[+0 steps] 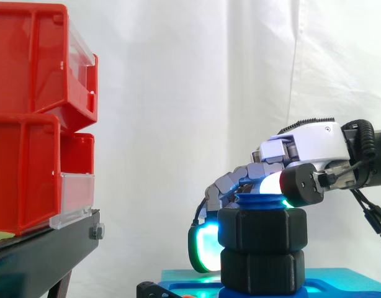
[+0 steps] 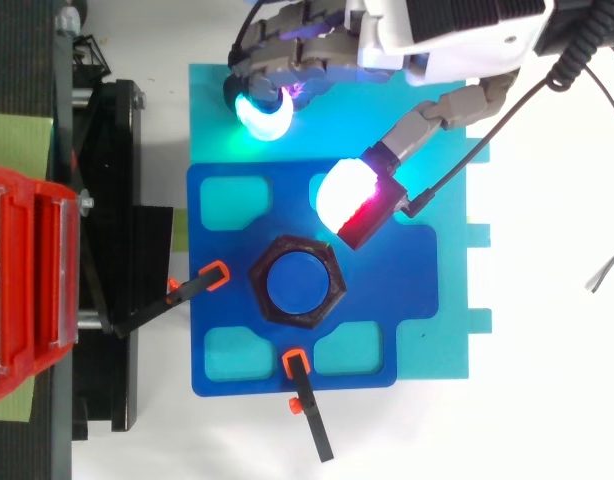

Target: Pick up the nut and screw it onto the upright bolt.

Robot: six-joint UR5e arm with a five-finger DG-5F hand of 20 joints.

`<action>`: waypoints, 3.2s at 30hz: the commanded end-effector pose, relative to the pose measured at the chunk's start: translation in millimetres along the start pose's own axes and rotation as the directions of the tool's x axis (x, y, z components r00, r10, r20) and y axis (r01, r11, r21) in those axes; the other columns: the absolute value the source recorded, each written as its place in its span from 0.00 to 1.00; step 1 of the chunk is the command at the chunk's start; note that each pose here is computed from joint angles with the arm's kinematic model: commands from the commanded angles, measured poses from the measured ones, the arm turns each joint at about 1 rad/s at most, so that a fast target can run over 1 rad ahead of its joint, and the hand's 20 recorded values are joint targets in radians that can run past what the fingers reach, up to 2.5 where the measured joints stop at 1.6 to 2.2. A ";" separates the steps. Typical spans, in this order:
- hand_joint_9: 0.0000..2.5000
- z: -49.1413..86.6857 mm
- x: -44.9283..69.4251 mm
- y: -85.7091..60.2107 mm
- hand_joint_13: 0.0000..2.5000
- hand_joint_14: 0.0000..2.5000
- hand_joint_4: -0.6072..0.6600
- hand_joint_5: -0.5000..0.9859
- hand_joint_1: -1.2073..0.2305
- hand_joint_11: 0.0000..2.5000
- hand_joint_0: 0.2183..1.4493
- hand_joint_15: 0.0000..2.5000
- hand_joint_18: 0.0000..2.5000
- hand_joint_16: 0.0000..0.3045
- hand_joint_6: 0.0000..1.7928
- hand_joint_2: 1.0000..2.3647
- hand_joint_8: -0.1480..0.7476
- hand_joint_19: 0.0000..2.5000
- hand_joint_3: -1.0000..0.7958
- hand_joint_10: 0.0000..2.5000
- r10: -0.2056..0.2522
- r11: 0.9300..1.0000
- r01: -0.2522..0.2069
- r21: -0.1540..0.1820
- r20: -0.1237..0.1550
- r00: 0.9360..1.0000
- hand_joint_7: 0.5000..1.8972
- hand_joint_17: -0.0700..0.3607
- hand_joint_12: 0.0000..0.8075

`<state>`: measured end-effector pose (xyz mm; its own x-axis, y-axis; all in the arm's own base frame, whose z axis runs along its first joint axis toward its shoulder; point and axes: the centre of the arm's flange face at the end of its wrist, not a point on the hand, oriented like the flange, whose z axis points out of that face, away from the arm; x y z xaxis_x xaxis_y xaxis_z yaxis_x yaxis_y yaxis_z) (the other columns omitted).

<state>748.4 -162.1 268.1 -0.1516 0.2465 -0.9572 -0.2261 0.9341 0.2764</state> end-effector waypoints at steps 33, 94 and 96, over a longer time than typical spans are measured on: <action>0.38 -56.2 -55.4 96.2 0.23 0.00 0.71 0.28 0.69 0.00 0.21 0.00 0.10 0.10 0.28 0.00 0.50 0.00 0.28 0.00 -0.157 0.983 0.153 0.098 0.025 0.987 0.34 0.32 0.37; 0.09 -81.2 -41.1 155.2 0.01 0.00 0.56 0.18 0.59 0.00 0.22 0.00 0.00 0.14 0.28 0.00 0.40 0.00 0.28 0.00 0.049 0.936 -0.125 0.330 0.227 0.973 0.07 0.38 0.43; 0.09 -81.2 -41.1 155.2 0.01 0.00 0.56 0.18 0.60 0.00 0.21 0.00 0.00 0.14 0.28 0.00 0.40 0.00 0.28 0.00 0.048 0.936 -0.123 0.330 0.227 0.973 0.06 0.39 0.44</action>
<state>641.4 -48.1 358.0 0.0612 0.3441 -0.9369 0.1237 0.9288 0.3492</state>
